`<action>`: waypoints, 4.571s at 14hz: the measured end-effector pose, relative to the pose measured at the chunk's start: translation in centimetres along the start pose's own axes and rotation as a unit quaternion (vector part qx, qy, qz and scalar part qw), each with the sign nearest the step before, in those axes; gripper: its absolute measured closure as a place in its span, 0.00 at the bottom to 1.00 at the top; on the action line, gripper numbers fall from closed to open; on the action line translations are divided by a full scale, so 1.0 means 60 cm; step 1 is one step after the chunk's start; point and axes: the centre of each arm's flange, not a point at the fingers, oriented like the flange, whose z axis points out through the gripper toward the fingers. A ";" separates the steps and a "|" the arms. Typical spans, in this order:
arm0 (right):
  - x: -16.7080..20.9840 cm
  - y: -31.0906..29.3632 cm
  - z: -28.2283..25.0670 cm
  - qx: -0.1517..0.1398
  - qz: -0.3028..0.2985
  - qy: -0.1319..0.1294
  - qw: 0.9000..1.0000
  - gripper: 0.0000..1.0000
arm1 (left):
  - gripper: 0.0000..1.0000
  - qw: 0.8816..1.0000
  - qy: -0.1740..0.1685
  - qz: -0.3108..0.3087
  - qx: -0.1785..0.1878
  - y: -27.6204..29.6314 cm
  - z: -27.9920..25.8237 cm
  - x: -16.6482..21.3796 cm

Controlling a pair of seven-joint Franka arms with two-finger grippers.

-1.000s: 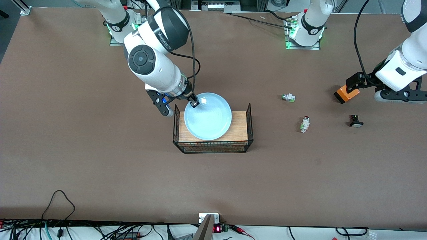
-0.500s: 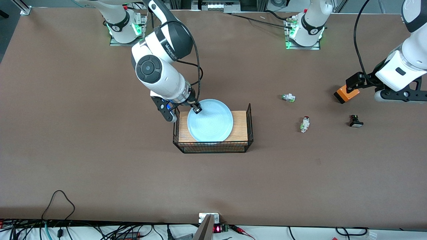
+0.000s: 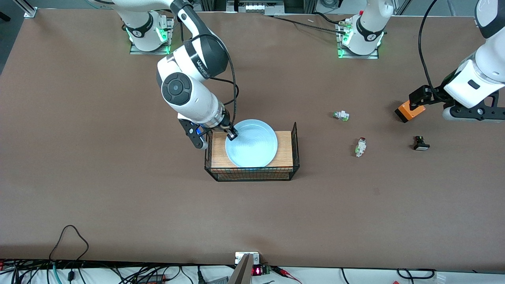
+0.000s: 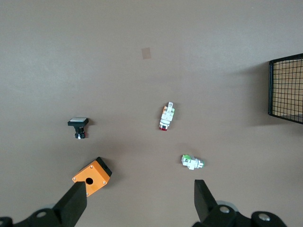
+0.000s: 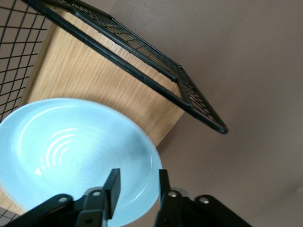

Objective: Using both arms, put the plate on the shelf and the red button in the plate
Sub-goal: 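Withdraw the right gripper while the left gripper reaches the red-tipped button, then grasp the white red-tipped button with the left gripper, then carry the button with the left gripper over the plate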

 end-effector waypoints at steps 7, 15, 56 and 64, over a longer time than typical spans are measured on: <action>-0.008 0.021 -0.118 -0.002 -0.068 0.034 0.997 0.00 | 0.00 1.000 0.000 0.000 0.000 0.000 0.000 0.000; 0.137 0.122 -0.266 -0.184 -0.344 0.161 0.906 0.00 | 0.00 1.000 -0.020 0.001 0.000 0.001 0.015 -0.001; 0.505 0.435 -0.466 -0.096 -0.446 0.077 0.887 0.00 | 0.66 0.979 -0.056 0.137 -0.141 0.397 0.176 0.136; 0.502 0.440 -0.464 -0.101 -0.444 0.064 0.888 0.00 | 0.66 0.972 -0.041 0.058 -0.223 0.649 0.236 0.109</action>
